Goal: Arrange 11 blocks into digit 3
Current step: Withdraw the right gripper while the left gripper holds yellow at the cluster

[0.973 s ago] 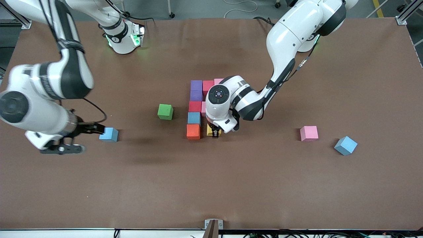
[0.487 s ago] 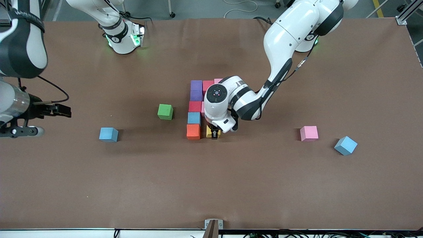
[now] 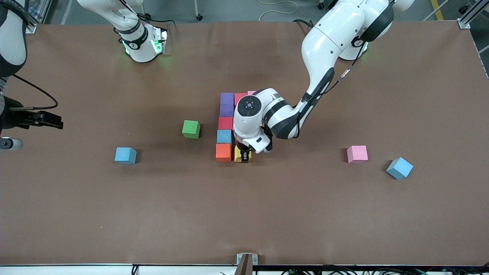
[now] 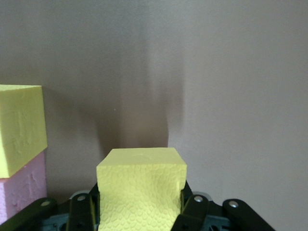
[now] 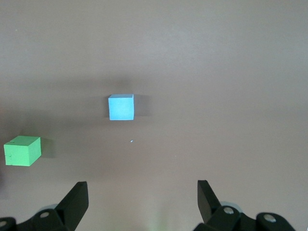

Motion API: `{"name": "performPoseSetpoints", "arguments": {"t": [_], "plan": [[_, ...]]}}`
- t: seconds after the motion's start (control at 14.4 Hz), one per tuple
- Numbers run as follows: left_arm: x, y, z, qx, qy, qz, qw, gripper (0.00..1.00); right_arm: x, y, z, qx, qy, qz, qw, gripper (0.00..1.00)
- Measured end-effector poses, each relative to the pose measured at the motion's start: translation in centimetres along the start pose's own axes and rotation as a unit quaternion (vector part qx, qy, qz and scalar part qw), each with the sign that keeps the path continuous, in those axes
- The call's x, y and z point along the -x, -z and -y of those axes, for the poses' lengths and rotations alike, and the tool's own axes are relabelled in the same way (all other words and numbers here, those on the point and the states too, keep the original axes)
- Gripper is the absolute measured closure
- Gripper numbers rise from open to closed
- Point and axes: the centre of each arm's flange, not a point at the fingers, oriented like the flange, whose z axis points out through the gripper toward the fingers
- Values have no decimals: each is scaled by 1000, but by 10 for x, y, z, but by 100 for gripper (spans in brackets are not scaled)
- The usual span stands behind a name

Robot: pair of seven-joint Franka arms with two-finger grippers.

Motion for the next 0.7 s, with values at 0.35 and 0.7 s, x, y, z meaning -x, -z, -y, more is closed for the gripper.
{"name": "performPoseSetpoints", "arguments": {"t": [0.35,0.7], "plan": [[0,-7,0,-2,1,0,1000,43,5,19,-6,0,-4,-9,1000,0],[4,-15,5,-5,-2,1,1000,43,8,30,-2,-1,-1,-11,1000,0]]}}
